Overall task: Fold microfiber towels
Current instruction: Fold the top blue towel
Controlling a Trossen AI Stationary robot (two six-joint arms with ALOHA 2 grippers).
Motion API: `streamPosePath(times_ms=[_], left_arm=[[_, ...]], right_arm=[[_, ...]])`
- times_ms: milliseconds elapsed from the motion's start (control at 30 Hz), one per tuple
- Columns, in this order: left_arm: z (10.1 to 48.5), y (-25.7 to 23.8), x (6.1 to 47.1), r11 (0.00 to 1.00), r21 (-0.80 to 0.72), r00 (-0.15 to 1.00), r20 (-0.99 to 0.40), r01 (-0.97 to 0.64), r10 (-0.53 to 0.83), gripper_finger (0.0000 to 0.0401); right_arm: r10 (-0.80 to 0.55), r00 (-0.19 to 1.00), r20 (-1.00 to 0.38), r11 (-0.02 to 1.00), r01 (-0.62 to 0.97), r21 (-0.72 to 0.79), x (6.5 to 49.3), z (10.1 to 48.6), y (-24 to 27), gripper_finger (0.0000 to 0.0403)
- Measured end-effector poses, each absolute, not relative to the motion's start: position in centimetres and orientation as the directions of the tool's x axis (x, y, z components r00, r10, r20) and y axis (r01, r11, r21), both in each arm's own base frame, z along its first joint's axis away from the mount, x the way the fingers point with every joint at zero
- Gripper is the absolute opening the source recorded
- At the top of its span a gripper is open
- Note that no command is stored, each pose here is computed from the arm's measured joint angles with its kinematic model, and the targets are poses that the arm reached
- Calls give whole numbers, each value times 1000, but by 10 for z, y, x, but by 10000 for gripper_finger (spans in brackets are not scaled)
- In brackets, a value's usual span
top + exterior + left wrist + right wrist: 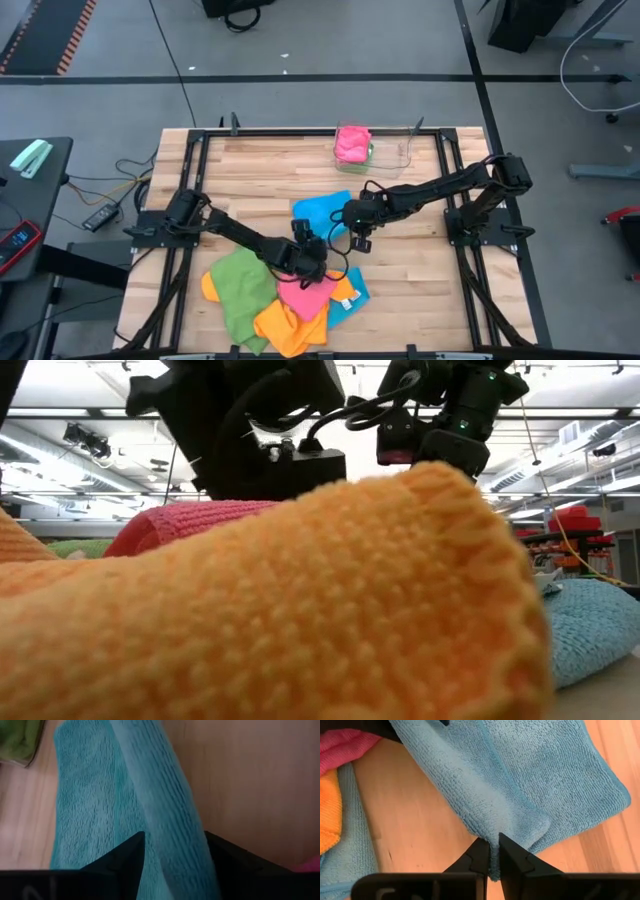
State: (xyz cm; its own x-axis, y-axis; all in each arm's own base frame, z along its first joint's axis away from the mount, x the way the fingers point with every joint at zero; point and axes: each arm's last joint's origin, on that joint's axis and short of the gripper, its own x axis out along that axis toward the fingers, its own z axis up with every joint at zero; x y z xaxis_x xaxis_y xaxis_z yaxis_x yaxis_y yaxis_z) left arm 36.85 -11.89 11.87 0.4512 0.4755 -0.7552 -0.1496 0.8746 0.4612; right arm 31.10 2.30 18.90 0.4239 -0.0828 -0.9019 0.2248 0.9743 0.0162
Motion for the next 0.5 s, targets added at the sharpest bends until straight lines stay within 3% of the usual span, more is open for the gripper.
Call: streamPosePath(times_ms=[200, 500], left_arm=[[132, -124, 360, 873, 482, 387, -792, -77, 472, 203], [137, -120, 364, 890, 449, 404, -803, -74, 439, 199]], right_arm=[[-82, 424, -902, 974, 224, 17, 311, 189, 23, 38], [-80, 419, -904, 975, 220, 15, 310, 189, 24, 38]])
